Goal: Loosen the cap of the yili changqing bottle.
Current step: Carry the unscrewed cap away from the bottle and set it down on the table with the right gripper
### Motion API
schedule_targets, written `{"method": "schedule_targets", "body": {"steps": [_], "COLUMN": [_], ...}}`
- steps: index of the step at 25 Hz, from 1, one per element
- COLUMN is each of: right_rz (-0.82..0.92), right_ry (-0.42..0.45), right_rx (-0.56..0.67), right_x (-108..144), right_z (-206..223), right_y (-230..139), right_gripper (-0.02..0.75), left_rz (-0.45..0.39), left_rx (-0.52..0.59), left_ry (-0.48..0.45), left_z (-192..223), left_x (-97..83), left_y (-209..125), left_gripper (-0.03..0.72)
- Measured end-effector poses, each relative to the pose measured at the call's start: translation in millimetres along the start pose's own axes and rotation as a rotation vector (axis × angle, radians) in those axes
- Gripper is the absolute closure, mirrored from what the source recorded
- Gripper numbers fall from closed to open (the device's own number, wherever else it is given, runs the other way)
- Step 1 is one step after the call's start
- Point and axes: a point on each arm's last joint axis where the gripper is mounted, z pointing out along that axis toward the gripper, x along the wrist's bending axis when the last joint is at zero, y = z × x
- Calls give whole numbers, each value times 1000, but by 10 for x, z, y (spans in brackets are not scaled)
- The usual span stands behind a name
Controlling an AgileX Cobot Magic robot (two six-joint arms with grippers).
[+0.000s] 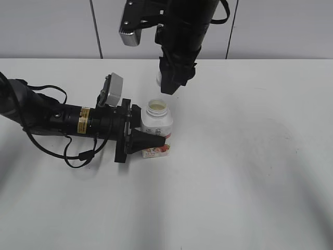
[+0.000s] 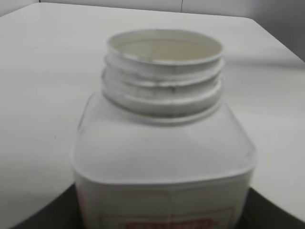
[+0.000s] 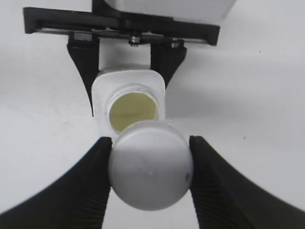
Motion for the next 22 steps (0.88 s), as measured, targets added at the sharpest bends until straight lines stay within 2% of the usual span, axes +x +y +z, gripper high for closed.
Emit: {"method": "schedule_targets", "body": {"steps": [6,15,22], "right_rz": [434,1042,1358], "right_ry": [-69,-217,-261], "right_rx": [67,41,64], "right_x": [-165,-594,-535], "right_z": [-47,-218,25], "right_y": [-294,-1376,-2208], "right_gripper": [348,349,349], "left_rz": [0,0,0], "left_rx": [0,0,0], "left_ry": [0,0,-1], "left_z": [0,0,0], "left_x": [0,0,-1], "left_y": [0,0,0], "left_gripper": [305,305,307]}}
